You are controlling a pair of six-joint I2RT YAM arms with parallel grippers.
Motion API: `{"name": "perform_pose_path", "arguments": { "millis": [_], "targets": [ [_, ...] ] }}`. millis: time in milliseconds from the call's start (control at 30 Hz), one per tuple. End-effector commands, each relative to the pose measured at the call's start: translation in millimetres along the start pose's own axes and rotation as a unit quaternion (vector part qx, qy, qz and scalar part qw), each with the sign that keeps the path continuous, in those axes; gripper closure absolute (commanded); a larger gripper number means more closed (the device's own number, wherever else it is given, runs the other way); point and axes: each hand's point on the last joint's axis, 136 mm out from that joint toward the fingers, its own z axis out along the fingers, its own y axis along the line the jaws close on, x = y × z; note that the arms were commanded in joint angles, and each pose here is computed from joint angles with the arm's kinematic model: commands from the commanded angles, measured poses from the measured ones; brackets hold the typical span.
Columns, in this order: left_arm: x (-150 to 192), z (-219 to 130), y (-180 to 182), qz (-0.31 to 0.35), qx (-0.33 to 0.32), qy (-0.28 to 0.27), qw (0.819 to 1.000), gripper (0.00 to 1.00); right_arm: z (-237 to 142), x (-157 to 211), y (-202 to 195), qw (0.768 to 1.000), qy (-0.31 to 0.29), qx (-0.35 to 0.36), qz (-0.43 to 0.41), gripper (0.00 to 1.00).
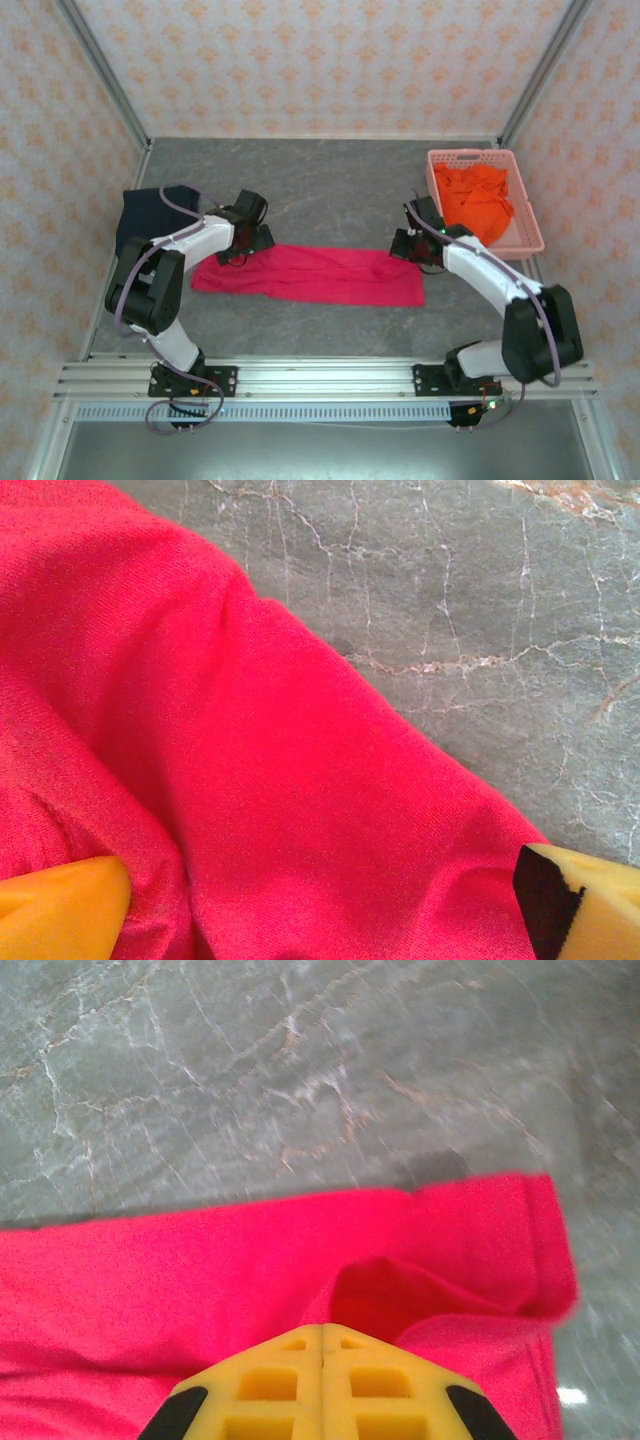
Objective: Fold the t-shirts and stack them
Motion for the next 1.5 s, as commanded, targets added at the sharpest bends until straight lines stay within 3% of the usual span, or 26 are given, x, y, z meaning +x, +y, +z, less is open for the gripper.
{"name": "perform_pose_path", "arguments": {
  "millis": [0,300,633,767,867,1067,1300,1467],
  "targets": [
    [1,-6,17,-0.001,-0.019,-0.004,1.0,0.0,-18,21,-22,0.999,-0.001,0.029,0.024,1.0],
    [1,-4,25,-0.007,-0.019,0.0,1.0,0.0,-41,63,-64,0.995,0.015,0.086,0.055,1.0],
    [1,-3,30,-0.011,-0.022,0.001,1.0,0.0,-25,73,-87,0.988,0.028,0.135,0.071,1.0],
    [0,-5,31,-0.013,-0.019,-0.001,1.0,0.0,-24,55,-74,0.991,0.008,0.113,0.067,0.58],
    [0,-9,30,-0.012,-0.015,-0.004,1.0,0.0,-31,38,-55,0.996,-0.013,0.073,0.048,0.46],
    [-6,-19,28,-0.016,-0.004,-0.017,1.0,0.0,-16,23,10,1.0,-0.013,-0.001,-0.022,0.46],
    [-5,-21,36,-0.023,-0.011,-0.017,1.0,0.0,38,25,137,0.991,0.025,-0.095,-0.091,0.61],
    [3,-15,40,-0.035,-0.002,0.0,0.999,0.0,78,36,180,0.986,0.069,-0.129,-0.086,0.66]
  ]
}}
